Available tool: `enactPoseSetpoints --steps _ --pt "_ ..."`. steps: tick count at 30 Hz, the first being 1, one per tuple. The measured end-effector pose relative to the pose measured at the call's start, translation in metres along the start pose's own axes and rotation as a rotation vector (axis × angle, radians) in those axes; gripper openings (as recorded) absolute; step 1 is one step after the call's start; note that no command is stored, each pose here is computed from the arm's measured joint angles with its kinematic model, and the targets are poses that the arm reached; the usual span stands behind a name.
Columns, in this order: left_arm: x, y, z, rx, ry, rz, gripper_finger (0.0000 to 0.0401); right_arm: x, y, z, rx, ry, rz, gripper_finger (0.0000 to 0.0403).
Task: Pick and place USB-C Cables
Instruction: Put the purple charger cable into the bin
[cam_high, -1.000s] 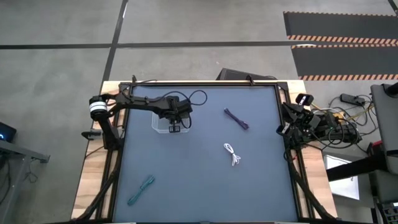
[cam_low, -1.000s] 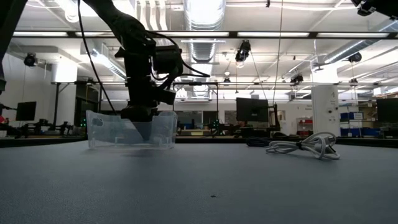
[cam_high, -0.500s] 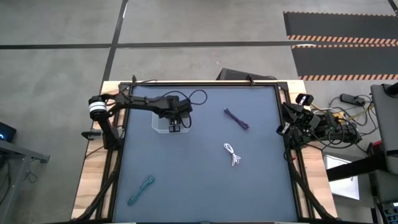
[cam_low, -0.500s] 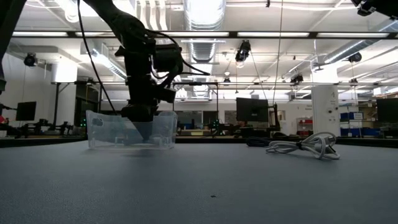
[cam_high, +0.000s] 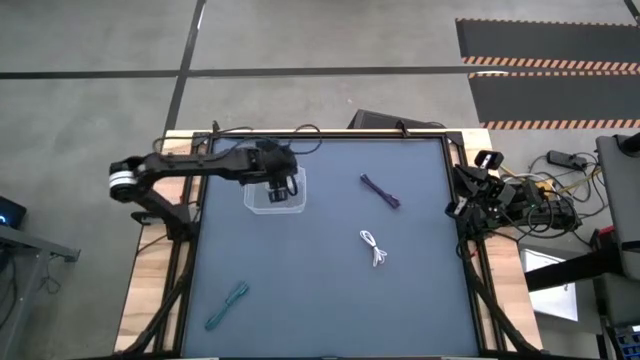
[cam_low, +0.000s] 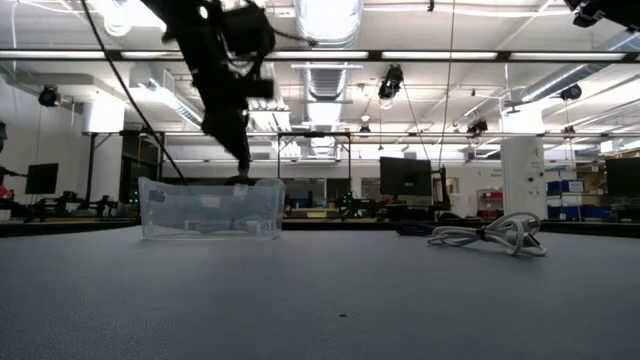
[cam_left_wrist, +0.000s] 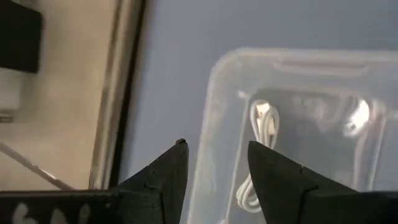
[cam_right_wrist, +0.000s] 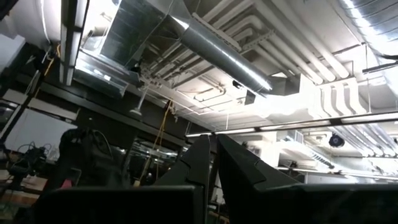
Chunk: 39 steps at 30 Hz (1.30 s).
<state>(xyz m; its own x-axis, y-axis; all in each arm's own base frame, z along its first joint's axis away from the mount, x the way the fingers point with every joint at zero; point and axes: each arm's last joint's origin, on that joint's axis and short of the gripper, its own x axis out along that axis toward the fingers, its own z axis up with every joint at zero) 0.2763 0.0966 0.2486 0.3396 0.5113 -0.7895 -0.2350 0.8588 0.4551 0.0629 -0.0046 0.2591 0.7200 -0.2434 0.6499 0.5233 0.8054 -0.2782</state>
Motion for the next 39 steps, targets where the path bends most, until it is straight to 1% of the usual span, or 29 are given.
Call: enactPoseSetpoints --steps 3,6,10,15,20,24,29,32,34,39 --pt "-0.022 0.006 0.0 -0.086 -0.081 0.012 0.015 0.0 0.0 0.0 0.027 0.0 0.0 0.0022" --pt "-0.042 0.008 0.001 -0.171 -0.187 0.015 0.015 0.0 0.001 -0.001 0.087 0.013 0.009 0.0022" --pt "-0.062 0.006 0.004 -0.221 -0.331 -0.002 0.0151 0.002 0.004 -0.005 0.169 0.048 0.028 0.0022" --pt "-0.075 -0.002 0.007 -0.259 -0.521 -0.014 0.0151 0.006 0.011 -0.012 0.258 0.108 0.052 0.0022" --pt "-0.074 -0.011 0.004 -0.298 -0.659 -0.016 0.0151 0.011 0.015 -0.02 0.309 0.207 -0.015 0.0022" --pt "-0.066 -0.016 -0.001 -0.326 -0.726 -0.011 0.0151 0.015 0.018 -0.025 0.325 0.278 -0.081 0.0022" --pt "-0.06 -0.02 -0.005 -0.348 -0.775 -0.004 0.0151 0.026 0.02 -0.025 0.329 0.323 -0.092 0.0022" --pt "-0.059 -0.021 -0.005 -0.346 -0.774 -0.004 0.0151 0.034 0.022 -0.023 0.319 0.358 -0.078 0.0022" --pt "-0.059 -0.02 -0.005 -0.342 -0.77 -0.003 0.0151 0.041 0.024 -0.022 0.304 0.407 -0.062 0.0022" --pt "-0.059 -0.02 -0.005 -0.341 -0.771 -0.002 0.0151 0.061 0.034 -0.028 0.236 0.582 -0.041 0.0022"
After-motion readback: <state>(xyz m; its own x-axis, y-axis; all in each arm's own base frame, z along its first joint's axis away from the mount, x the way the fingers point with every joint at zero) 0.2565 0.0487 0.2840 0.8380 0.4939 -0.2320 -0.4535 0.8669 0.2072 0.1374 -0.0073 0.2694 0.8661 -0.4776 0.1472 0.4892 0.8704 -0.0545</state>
